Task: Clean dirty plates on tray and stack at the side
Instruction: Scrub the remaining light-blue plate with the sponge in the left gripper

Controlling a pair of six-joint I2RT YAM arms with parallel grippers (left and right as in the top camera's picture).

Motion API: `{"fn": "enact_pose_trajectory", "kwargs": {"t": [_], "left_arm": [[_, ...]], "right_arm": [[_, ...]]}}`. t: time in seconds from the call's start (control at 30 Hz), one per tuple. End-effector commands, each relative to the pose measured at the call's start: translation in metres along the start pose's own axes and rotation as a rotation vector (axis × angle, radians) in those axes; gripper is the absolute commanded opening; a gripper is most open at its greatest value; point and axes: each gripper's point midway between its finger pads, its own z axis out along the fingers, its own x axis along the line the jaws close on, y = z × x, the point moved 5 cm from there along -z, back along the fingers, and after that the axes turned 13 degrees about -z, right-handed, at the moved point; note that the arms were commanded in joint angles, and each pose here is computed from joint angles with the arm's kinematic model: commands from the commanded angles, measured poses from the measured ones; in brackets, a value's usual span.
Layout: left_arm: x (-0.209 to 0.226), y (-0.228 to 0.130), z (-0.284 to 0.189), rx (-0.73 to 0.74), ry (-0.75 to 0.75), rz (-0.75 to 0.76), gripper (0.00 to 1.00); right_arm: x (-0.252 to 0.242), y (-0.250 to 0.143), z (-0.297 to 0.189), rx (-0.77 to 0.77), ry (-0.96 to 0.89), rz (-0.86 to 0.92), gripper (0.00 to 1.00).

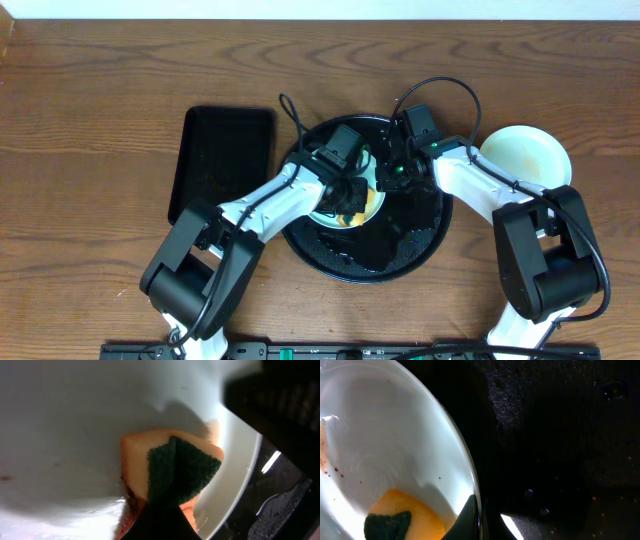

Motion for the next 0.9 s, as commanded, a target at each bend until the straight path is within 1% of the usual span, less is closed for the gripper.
{"fn": "enact_pose_trajectory", "kwargs": {"t": [0.0,0.03,0.07,0.2,0.33,0.47,0.53,0.6,0.73,0.87], "left_arm": [[0.020,0.002,0.011,-0.021,0.102,0.003,0.08],[0.026,0.008,0.009,-0.044,0.122,-0.010,0.08],[0.040,0.021,0.005,-0.093,0.166,-0.041,0.08],[0.077,0.050,-0.008,-0.181,0.245,-0.134,0.08],[0.108,0.069,-0.020,-0.225,0.283,-0.224,0.07],[0.127,0.079,-0.029,-0.242,0.291,-0.281,0.07],[0.128,0.079,-0.034,-0.240,0.280,-0.287,0.07],[0.116,0.077,-0.040,-0.214,0.208,-0.250,0.07],[0.087,0.073,-0.061,-0.188,0.032,-0.222,0.08],[0.077,0.073,-0.087,-0.237,-0.012,-0.203,0.08]], "right_arm": [[-0.007,-0.010,0.005,0.042,-0.051,0.013,0.01],[-0.007,-0.011,0.005,0.043,-0.051,0.014,0.01],[-0.007,-0.011,0.005,0.046,-0.051,0.014,0.01],[-0.007,-0.012,0.005,0.050,-0.052,0.015,0.01],[-0.007,-0.013,0.005,0.054,-0.052,0.016,0.01],[-0.007,-0.013,0.005,0.057,-0.053,0.017,0.01],[-0.007,-0.014,0.005,0.059,-0.055,0.017,0.01],[-0.008,-0.015,0.005,0.062,-0.062,0.018,0.01],[-0.010,-0.014,0.005,0.061,-0.080,0.018,0.01],[-0.013,-0.014,0.005,0.059,-0.105,0.018,0.01]]}}
